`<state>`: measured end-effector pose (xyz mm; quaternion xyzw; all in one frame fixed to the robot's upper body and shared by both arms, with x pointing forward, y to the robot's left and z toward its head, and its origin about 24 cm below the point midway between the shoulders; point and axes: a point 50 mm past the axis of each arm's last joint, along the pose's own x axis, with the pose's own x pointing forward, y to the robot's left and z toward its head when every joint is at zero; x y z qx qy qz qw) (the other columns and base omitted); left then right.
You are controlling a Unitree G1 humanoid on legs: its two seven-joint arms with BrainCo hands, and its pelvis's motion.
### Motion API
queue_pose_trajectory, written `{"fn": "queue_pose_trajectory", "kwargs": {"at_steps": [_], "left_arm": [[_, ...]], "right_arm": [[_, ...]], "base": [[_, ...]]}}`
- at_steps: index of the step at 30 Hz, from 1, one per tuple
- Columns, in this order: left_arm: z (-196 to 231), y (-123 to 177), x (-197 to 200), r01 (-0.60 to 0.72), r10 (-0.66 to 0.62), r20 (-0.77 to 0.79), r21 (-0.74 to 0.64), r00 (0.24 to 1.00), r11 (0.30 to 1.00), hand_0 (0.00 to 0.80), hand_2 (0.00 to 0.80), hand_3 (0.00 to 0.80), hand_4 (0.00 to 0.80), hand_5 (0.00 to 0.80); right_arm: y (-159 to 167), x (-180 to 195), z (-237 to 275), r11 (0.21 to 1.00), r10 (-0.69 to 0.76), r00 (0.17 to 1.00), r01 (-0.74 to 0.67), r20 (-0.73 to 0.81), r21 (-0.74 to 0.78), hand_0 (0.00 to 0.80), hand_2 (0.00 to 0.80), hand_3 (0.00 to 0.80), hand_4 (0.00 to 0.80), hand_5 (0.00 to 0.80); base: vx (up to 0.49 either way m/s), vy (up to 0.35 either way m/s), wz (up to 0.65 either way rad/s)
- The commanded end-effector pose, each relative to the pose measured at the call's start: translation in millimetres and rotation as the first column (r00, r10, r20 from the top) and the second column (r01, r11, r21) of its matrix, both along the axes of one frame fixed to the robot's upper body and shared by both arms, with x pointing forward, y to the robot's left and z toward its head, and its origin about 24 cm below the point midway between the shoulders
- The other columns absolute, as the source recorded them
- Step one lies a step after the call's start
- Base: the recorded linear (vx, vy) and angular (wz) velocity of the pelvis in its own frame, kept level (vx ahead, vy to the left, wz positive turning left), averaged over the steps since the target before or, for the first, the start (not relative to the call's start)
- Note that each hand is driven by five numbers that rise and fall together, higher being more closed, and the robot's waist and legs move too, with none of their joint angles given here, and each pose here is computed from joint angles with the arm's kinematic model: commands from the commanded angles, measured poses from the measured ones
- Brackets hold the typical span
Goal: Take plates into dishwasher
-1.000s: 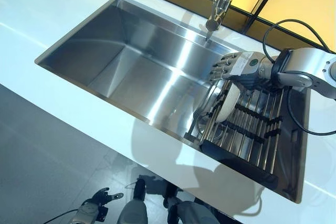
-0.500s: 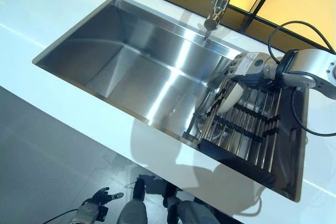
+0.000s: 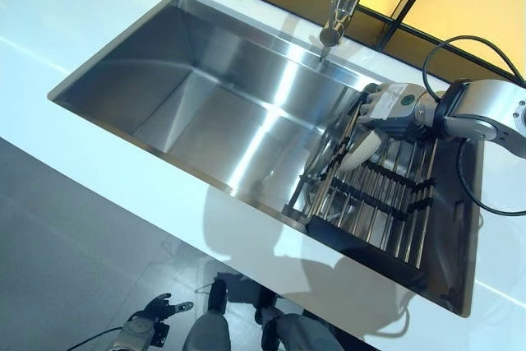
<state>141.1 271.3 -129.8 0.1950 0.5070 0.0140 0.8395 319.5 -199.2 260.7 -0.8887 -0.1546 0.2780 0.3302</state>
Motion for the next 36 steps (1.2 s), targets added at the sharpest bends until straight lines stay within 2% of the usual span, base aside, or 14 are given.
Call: {"fn": "queue_pose_trajectory", "kwargs": {"at_steps": [1,14,20,23,25,26,28,29,30,31,32,34,35,36], "left_arm": [[7,15,1,-0.006,0.005,0.03,0.035,1.0,0.999,0.0,0.0,0.0,0.0,0.0],[3,17,-11,-0.016,0.016,-0.002,0.037,1.0,0.999,0.0,0.0,0.0,0.0,0.0],[3,26,-17,-0.042,0.043,-0.021,0.052,0.999,0.998,0.0,0.0,0.0,0.0,0.0],[1,28,-25,-0.03,0.034,-0.056,0.062,0.998,0.998,0.0,0.0,0.0,0.0,0.0],[0,31,-33,-0.019,0.026,-0.089,0.076,0.996,0.997,0.0,0.0,0.0,0.0,0.0],[-2,31,-37,-0.023,0.031,-0.105,0.075,0.994,0.997,0.0,0.0,0.0,0.0,0.0],[-5,29,-42,-0.021,0.03,-0.125,0.073,0.992,0.997,0.0,0.0,0.0,0.0,0.0],[-6,29,-43,-0.024,0.033,-0.128,0.075,0.991,0.997,0.0,0.0,0.0,0.0,0.0],[-8,25,-44,-0.016,0.026,-0.149,0.068,0.988,0.998,0.0,0.0,0.0,0.0,0.0],[-8,24,-44,-0.009,0.02,-0.156,0.067,0.988,0.998,0.0,0.0,0.0,0.0,0.0],[-10,20,-44,-0.006,0.015,-0.169,0.055,0.986,0.998,0.0,0.0,0.0,0.0,0.0],[-12,17,-43,-0.001,0.008,-0.181,0.041,0.983,0.999,0.0,0.0,0.0,0.0,0.0],[-12,16,-44,0.003,0.003,-0.187,0.036,0.982,0.999,0.0,0.0,0.0,0.0,0.0],[-13,15,-45,-0.008,0.014,-0.186,0.03,0.983,1.0,0.0,0.0,0.0,0.0,0.0]], "right_arm": [[-6,-3,24,1.0,0.018,0.993,-0.017,0.121,-0.003,0.8,0.8,0.8,0.8,0.8],[-41,-6,42,0.98,0.053,0.965,-0.001,0.259,-0.197,0.8,0.8,0.8,0.8,0.8],[-79,-14,81,0.974,0.003,0.896,0.099,0.445,-0.206,0.8,0.8,0.8,0.8,0.8],[-94,-24,106,0.979,-0.061,0.828,0.16,0.557,-0.13,0.8,0.8,0.8,0.8,0.8],[-102,-36,132,0.989,-0.131,0.734,0.139,0.666,0.042,0.8,0.8,0.8,0.8,0.8],[-103,-44,149,0.98,-0.184,0.661,0.065,0.727,0.189,0.8,0.8,0.8,0.8,0.8],[-105,-58,169,0.923,-0.271,0.541,-0.087,0.796,0.374,0.8,0.8,0.8,0.8,0.8],[-106,-62,173,0.898,-0.298,0.517,-0.133,0.802,0.42,0.8,0.8,0.8,0.8,0.8],[-114,-79,188,0.758,-0.411,0.442,-0.321,0.797,0.568,0.8,0.8,0.8,0.8,0.8],[-121,-88,194,0.655,-0.48,0.407,-0.424,0.778,0.626,0.8,0.8,0.8,0.8,0.8],[-132,-100,200,0.508,-0.556,0.404,-0.527,0.727,0.681,0.8,0.8,0.8,0.8,0.8],[-154,-111,196,0.264,-0.657,0.447,-0.618,0.608,0.74,0.8,0.8,0.8,0.8,0.8],[-167,-111,188,0.041,-0.683,0.549,-0.629,0.481,0.776,0.8,0.8,0.8,0.8,0.8],[-172,-108,178,-0.096,-0.668,0.615,-0.628,0.418,0.772,0.8,0.8,0.8,0.8,0.8]], "base": [[-0.011,0.105,-0.07],[-0.015,0.171,-0.16],[-0.068,0.277,-0.33],[-0.035,0.223,-0.33],[-0.033,0.17,-0.41],[-0.042,0.146,-0.64],[-0.034,0.119,-0.66],[-0.001,0.092,-0.52],[0.016,0.064,-0.53],[0.044,0.073,-0.63],[0.061,0.044,-0.64],[0.084,0.023,-0.5],[0.122,0.01,-0.37],[0.128,-0.003,-0.46]]}}
